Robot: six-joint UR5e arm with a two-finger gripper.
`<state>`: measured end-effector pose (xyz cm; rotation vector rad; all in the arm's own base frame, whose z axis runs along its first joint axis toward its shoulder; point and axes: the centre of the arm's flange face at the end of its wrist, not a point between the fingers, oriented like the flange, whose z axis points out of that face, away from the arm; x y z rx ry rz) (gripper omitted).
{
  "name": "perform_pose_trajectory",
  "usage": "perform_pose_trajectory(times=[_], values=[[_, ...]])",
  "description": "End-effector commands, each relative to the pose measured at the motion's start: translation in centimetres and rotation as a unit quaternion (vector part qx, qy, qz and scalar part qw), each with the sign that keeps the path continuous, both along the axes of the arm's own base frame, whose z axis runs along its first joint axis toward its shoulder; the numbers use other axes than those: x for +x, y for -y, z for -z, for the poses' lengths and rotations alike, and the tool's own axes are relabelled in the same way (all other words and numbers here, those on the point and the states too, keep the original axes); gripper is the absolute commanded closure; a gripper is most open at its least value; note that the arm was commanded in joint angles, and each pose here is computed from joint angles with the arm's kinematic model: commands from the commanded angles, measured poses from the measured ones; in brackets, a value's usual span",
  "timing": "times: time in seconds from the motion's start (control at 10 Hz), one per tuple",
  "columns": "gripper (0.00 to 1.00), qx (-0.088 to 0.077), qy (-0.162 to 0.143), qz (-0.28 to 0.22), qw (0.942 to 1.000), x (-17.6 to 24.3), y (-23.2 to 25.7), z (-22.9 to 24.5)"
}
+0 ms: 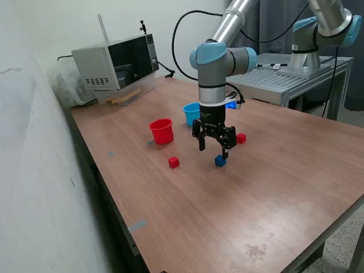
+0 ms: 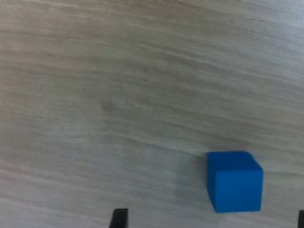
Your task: Place red objects in the red bin, and blue objects in the blue bin.
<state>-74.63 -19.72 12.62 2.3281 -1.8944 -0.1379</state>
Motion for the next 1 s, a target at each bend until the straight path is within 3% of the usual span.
perform_pose_trajectory(times=[0.0,0.9], values=[[1.00,-0.001,0.002,0.001,1.0000,0.3,-0.3,0.3],[1.00,0.001,0.017,-0.011,0.9998,1.6,0.6,1.4]])
